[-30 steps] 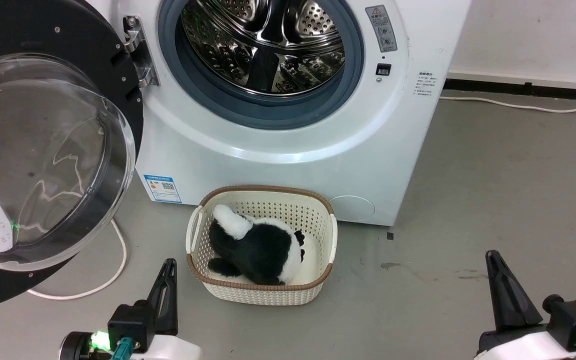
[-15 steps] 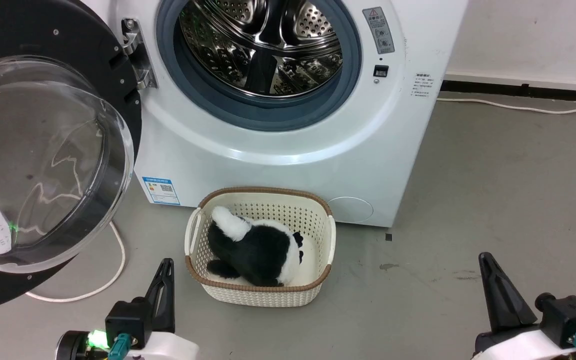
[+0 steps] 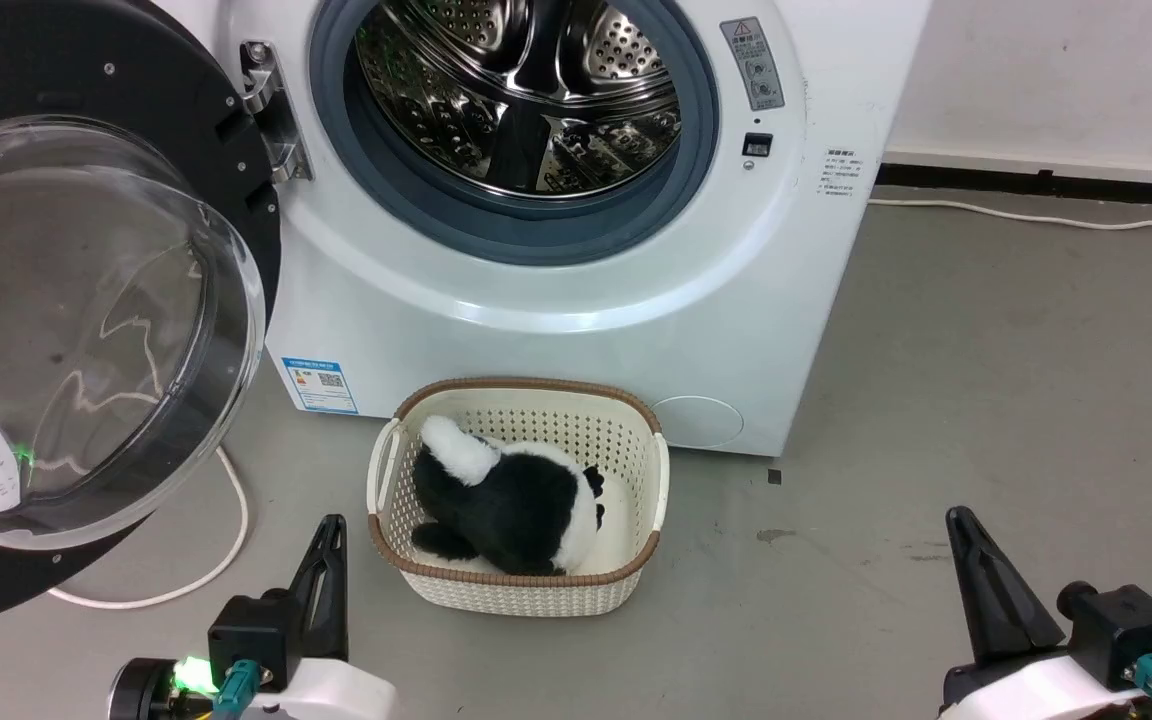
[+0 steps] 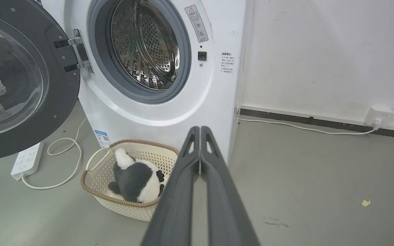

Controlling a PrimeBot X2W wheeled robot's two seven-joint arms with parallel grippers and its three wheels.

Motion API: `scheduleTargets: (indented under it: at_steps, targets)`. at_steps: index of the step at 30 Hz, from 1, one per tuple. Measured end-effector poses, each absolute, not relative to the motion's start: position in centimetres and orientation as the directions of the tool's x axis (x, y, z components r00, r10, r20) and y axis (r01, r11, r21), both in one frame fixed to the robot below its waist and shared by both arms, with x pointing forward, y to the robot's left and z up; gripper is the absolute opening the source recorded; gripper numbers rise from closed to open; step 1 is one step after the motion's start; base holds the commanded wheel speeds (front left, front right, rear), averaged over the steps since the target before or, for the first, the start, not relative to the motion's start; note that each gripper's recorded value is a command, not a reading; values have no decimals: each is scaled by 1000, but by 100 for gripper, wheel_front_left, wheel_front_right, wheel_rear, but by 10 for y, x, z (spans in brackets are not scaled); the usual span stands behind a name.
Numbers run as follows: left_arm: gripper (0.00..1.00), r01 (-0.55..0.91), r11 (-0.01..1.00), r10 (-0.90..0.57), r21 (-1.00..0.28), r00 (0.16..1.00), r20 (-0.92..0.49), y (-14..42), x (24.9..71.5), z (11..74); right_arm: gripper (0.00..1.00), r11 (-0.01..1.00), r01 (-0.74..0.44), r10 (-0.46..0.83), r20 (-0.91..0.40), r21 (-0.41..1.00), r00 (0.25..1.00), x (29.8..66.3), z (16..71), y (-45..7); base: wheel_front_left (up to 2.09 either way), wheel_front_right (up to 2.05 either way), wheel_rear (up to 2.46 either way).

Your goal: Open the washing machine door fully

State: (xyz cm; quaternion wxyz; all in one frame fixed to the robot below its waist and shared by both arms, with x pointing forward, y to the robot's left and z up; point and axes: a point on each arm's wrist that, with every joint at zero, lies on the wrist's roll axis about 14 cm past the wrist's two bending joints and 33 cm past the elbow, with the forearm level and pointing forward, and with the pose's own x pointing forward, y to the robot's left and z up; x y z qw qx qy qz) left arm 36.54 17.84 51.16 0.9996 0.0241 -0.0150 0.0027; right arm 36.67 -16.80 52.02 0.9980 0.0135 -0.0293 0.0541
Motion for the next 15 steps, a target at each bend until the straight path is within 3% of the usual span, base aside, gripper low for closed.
scheduleTargets:
  at_steps: [15]
  targets:
    - [0, -7, 999, 6, 46, 1000, 19, 179, 366, 514, 0, 993, -114, 114, 45, 8, 992, 368, 522, -166, 0, 0, 0]
